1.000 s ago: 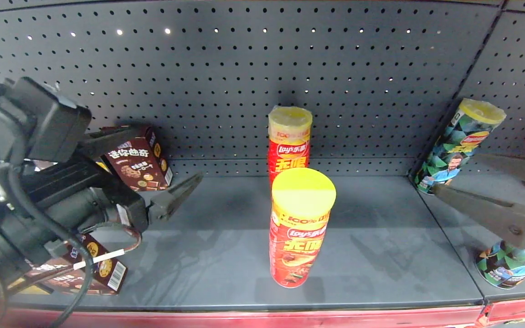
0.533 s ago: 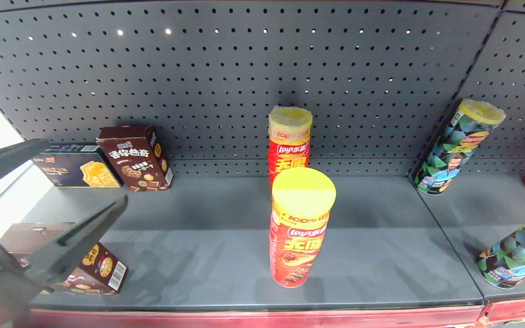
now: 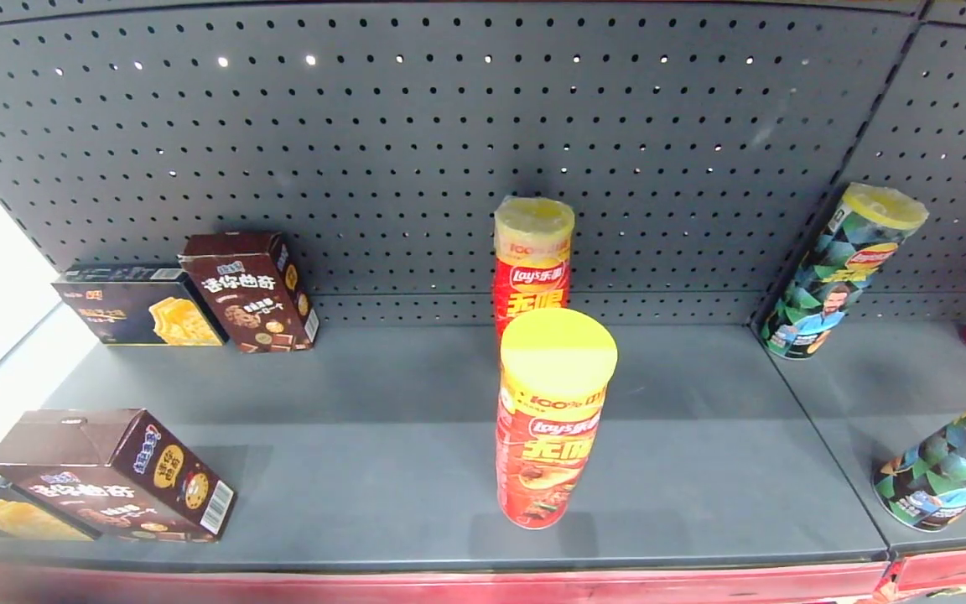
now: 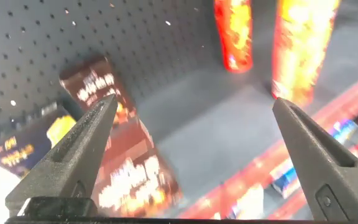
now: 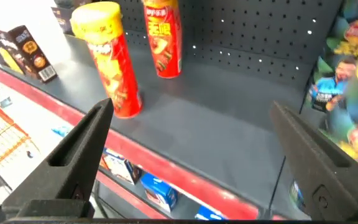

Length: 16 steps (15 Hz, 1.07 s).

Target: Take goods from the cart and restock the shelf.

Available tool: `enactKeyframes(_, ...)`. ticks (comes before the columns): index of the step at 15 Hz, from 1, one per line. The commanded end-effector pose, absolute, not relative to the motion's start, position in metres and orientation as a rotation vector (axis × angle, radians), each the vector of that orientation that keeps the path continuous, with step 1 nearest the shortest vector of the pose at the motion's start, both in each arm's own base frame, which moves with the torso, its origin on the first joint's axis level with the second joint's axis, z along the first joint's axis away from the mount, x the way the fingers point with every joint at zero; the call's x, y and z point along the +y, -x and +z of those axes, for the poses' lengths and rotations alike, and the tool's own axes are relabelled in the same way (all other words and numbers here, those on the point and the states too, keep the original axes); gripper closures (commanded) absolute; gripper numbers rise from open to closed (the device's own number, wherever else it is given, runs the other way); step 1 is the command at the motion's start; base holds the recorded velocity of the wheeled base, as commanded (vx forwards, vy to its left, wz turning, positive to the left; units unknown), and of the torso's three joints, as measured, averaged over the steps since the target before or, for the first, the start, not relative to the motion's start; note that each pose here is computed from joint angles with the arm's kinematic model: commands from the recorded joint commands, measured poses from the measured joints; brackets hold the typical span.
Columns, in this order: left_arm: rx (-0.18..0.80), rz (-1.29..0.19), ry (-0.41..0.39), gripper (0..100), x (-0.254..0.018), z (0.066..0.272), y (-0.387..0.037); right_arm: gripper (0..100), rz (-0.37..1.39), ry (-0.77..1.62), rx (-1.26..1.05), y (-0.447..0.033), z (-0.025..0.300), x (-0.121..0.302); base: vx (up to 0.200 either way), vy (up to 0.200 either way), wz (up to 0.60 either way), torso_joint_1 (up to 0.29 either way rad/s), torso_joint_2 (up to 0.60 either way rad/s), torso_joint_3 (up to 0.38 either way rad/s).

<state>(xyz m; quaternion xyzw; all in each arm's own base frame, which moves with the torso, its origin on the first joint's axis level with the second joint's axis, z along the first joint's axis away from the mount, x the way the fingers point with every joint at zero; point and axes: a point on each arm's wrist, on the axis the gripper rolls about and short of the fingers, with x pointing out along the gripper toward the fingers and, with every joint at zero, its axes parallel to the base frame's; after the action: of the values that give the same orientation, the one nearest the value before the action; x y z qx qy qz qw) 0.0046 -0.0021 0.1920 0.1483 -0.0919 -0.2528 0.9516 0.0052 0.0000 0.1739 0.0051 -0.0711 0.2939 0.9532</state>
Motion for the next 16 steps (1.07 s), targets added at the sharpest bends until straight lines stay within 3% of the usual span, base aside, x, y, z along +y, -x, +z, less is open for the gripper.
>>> enactKeyframes(1, -0.257, -0.533, -0.299, 0, 0.018, 0.158, 0.03, 0, 0.599, -0.014, -0.157, 0.002, 0.151, -0.007, 0.0, 0.0, 0.0, 0.0, 0.0, 0.0)
enactKeyframes(3, -0.223, -0.534, -0.307, 0, 0.018, 0.148, 0.032, 0, 0.6, -0.005, -0.138, 0.002, 0.141, -0.006, 0.0, 0.0, 0.0, 0.0, 0.0, 0.0)
enactKeyframes(6, -0.094, -0.603, -0.346, 0, 0.011, 0.106, 0.023, 0, 0.587, 0.081, -0.052, -0.003, 0.115, -0.002, 0.0, 0.0, 0.0, 0.0, 0.0, 0.0)
enactKeyframes(9, -0.057, -0.615, -0.353, 0, 0.01, 0.084, 0.021, 0, 0.486, 0.155, 0.064, 0.004, 0.086, -0.009, 0.0, 0.0, 0.0, 0.0, 0.0, 0.0)
enactKeyframes(11, -0.04, -0.61, -0.356, 0, 0.009, 0.084, 0.02, 0, 0.375, 0.13, 0.069, 0.009, 0.085, -0.011, 0.0, 0.0, 0.0, 0.0, 0.0, 0.0)
enactKeyframes(14, 0.127, -0.44, -0.371, 0, 0.002, 0.086, 0.011, 0, 0.017, 0.035, 0.223, 0.002, 0.086, -0.005, 0.0, 0.0, 0.0, 0.0, 0.0, 0.0)
enactKeyframes(16, 0.161, -0.355, -0.366, 0, 0.0, 0.086, 0.009, 0, -0.112, 0.009, 0.2, 0.005, 0.085, -0.003, 0.0, 0.0, 0.0, 0.0, 0.0, 0.0)
